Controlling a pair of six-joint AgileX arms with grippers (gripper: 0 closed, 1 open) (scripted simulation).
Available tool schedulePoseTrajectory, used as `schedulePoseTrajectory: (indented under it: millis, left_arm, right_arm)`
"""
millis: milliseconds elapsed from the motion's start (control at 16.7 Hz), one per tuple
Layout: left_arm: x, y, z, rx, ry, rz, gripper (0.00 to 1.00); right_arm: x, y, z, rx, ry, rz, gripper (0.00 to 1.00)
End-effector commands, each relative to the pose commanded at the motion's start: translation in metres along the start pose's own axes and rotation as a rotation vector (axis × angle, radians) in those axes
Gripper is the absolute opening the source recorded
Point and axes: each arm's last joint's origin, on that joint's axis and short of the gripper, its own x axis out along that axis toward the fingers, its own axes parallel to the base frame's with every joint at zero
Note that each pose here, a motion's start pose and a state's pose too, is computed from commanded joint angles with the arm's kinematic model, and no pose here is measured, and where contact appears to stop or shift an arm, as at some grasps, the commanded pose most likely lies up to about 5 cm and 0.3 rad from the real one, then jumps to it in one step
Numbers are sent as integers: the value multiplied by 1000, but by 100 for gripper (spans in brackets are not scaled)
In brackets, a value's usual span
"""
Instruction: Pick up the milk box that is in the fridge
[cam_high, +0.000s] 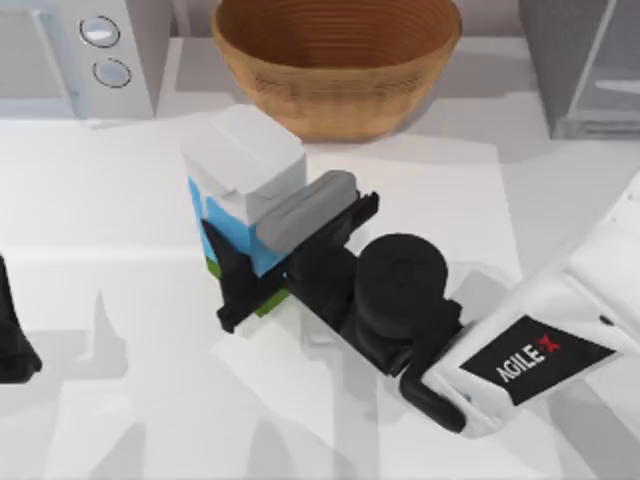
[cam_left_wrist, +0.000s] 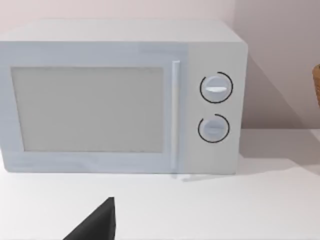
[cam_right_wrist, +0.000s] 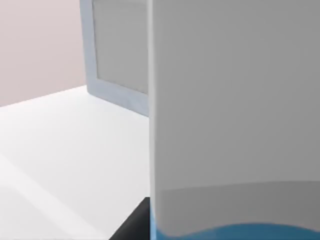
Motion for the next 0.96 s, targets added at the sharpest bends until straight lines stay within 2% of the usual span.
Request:
schedulePoseTrajectory:
  millis: [600, 960]
  left_arm:
    - [0, 0, 0, 0, 0, 0, 100]
    - [0, 0, 0, 0, 0, 0, 100]
  right_arm:
    - [0, 0, 0, 0, 0, 0, 98]
    - [0, 0, 0, 0, 0, 0, 100]
